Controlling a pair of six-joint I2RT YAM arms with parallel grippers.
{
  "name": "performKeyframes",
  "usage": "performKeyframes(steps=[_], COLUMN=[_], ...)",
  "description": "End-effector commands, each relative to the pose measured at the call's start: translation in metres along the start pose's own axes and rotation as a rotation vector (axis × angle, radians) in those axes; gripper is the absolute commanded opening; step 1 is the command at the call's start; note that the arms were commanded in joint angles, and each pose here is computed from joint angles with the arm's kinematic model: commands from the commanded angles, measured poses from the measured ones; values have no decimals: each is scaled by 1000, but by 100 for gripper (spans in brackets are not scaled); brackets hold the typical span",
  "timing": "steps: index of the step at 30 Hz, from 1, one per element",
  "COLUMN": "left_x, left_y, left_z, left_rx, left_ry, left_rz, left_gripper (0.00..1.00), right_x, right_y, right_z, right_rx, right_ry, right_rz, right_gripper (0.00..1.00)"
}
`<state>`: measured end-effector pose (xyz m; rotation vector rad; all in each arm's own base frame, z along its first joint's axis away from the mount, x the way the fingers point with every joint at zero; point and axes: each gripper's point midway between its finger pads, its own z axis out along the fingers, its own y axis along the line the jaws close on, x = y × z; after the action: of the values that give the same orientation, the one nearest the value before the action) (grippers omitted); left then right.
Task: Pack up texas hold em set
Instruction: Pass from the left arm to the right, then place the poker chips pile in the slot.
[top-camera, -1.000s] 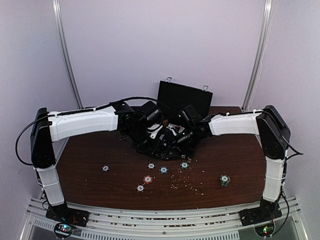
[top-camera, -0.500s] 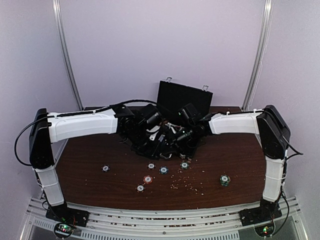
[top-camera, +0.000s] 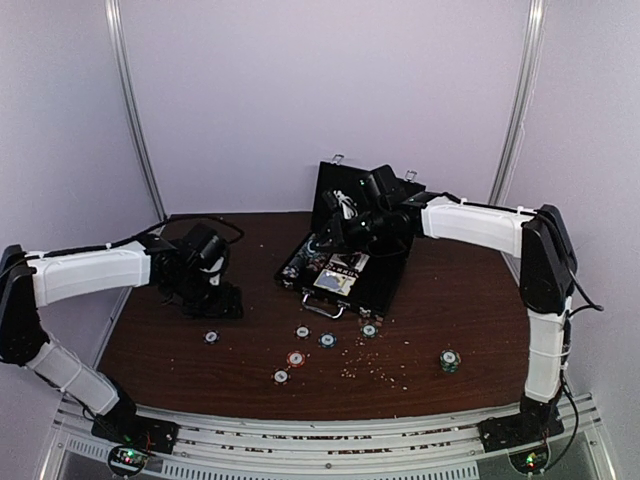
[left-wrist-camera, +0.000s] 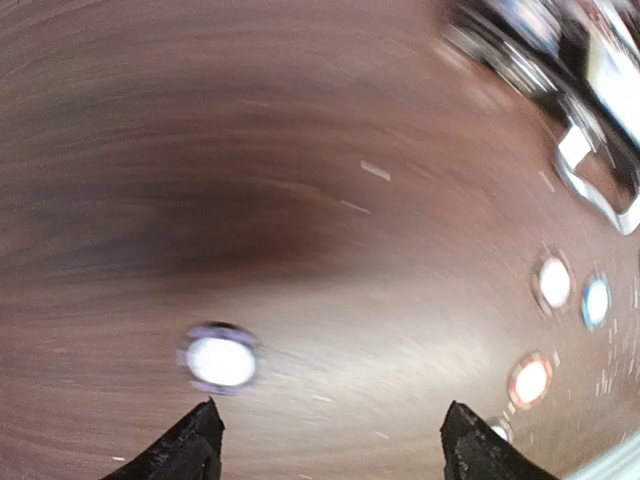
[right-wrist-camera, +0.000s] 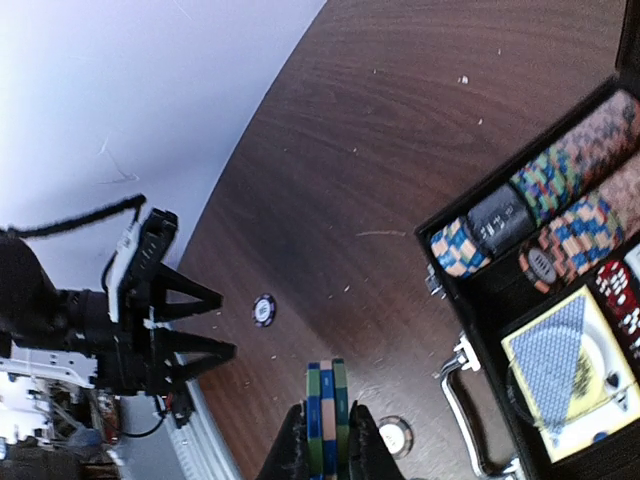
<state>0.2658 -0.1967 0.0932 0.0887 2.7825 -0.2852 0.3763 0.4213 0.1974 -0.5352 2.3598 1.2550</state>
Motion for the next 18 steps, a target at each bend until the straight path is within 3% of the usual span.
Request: performKeyframes(steps=[1,6,18], left_x=[-20,-27,-41], left_y=[33,54,68], left_z=[-7,-6,8], left_rx=[57,96,44], left_ry=[-77,-69,-8], left_rz=[-166,-213,-127], left_gripper=[78,80,80], right_x=[-25,-45,-22], right_y=[-26,-30,-51], right_z=[17,38,90], right_rx=[135,162,266], right_ry=[-68,-89,24], right_rz=[-183,-285,-405], right_gripper=[0,0,0])
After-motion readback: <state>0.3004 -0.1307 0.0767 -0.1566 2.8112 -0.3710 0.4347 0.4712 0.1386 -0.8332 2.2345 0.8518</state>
